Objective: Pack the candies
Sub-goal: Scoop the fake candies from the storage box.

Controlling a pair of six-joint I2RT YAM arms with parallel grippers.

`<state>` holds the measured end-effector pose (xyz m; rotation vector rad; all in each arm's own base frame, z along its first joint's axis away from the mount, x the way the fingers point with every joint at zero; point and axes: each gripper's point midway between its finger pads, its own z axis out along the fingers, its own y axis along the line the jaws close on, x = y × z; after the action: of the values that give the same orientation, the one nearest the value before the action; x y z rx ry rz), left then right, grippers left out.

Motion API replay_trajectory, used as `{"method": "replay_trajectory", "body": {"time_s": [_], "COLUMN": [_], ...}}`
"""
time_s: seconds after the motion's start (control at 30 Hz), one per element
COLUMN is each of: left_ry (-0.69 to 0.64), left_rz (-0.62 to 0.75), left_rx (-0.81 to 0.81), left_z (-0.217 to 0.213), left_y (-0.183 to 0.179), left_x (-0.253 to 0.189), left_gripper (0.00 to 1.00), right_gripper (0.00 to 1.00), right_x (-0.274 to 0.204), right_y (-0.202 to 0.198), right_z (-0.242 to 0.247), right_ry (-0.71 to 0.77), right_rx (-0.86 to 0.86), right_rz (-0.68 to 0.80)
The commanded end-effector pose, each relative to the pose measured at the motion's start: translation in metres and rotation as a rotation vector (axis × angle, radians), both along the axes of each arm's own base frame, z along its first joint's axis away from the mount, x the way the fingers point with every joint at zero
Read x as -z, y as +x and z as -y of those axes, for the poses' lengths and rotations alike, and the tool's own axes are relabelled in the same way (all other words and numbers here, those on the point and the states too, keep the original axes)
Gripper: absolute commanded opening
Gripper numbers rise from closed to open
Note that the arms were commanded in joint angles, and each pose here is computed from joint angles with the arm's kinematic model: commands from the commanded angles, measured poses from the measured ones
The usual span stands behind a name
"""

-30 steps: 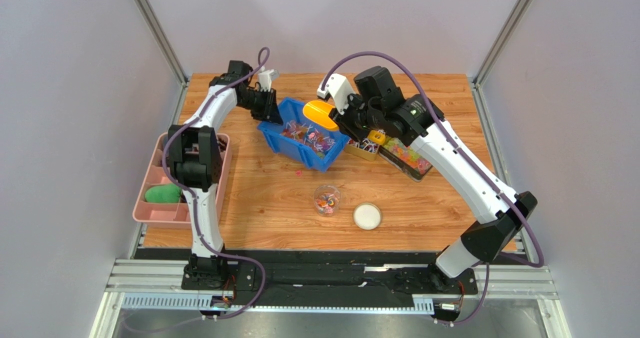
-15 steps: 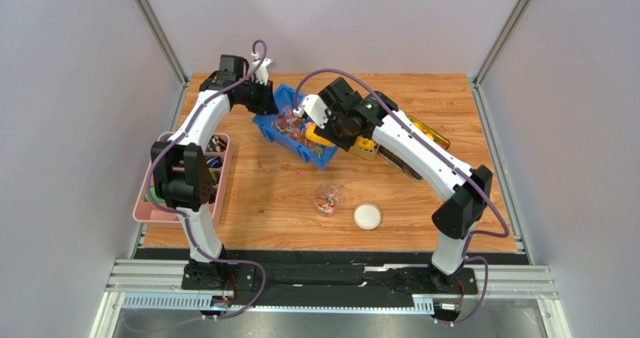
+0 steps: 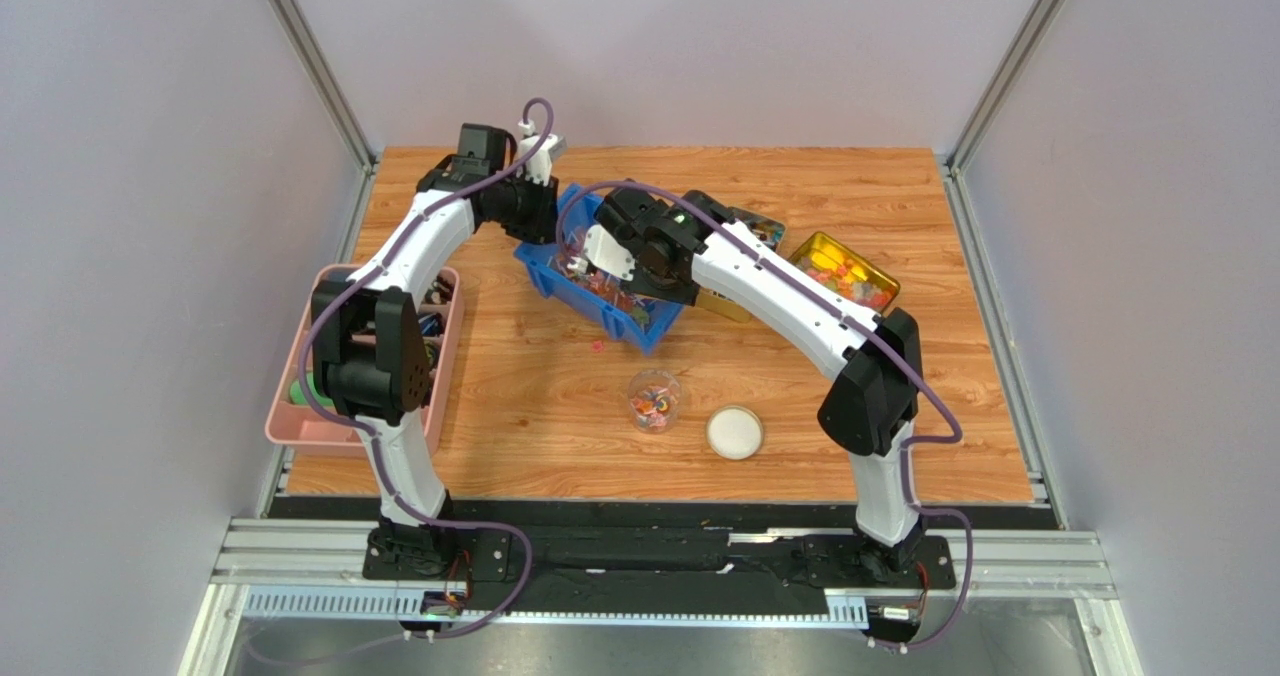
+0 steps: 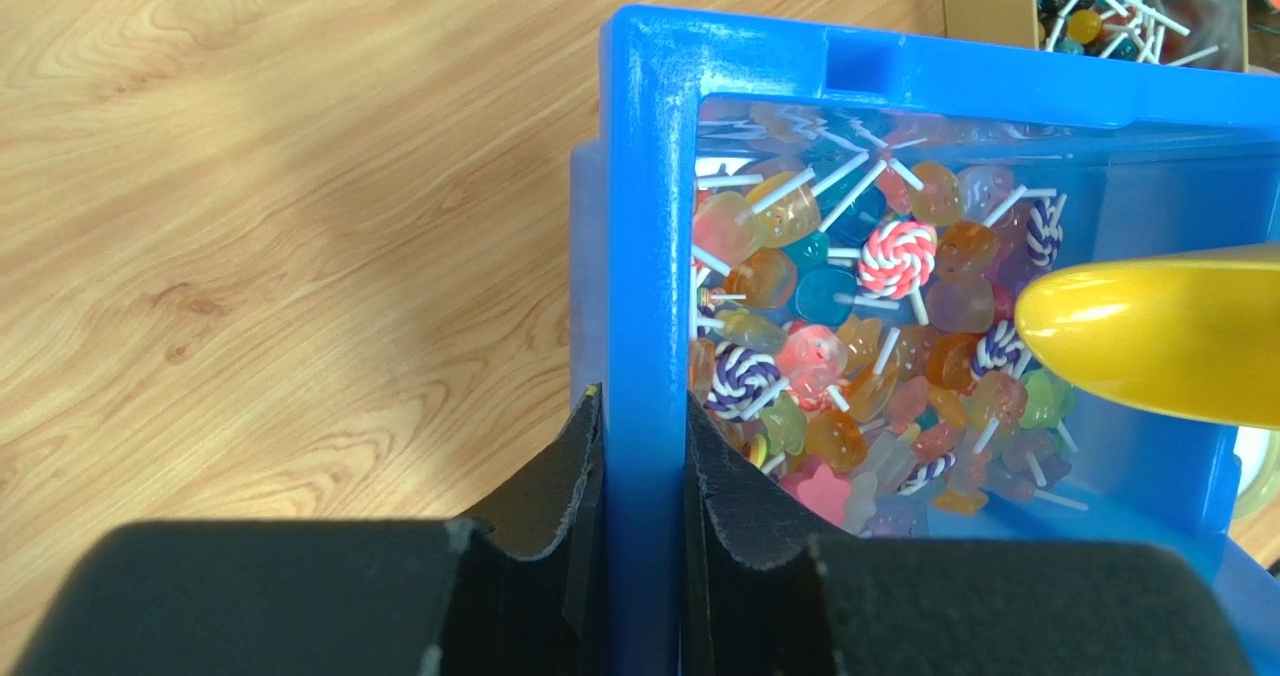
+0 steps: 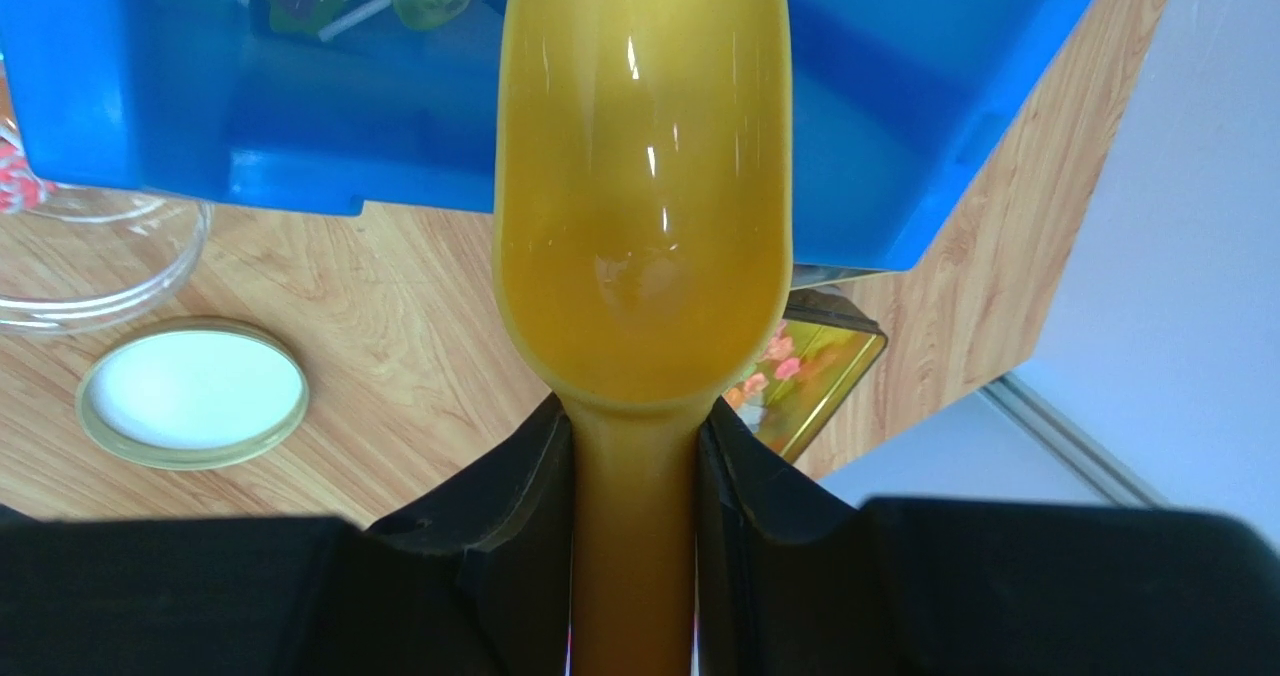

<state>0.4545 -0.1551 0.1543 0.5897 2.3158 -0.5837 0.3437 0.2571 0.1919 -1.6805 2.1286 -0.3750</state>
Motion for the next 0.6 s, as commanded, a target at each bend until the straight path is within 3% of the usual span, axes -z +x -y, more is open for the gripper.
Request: {"method": "replay_trajectory", "body": {"time_s": [0.0,0.27,0.57], "left_ry": [-0.105,-0.13,-0.174], "left_rz": [0.197,0.189,0.182], "left_rx": [0.023,0.045,0.081], "left_z": [0.014,0.021,0.032], "left_y": [0.005,-0.002,-0.011], "left_x": [-0.079,-0.078,-0.082], "left_gripper": [0.0,0.0,0.0], "right_gripper": [0.0,0.0,0.0], "right_x": [-0.007,0.035,0.051], "right_y": [0.006,0.001,0.011], "right_z": [0.006,-0.008,-0.045], "right_ry": [-0.128,-0.213,-0.146], "right_rx": [-0.08,-0.145,-0.182], "right_rz": [0.03,-0.067,-0.076]}}
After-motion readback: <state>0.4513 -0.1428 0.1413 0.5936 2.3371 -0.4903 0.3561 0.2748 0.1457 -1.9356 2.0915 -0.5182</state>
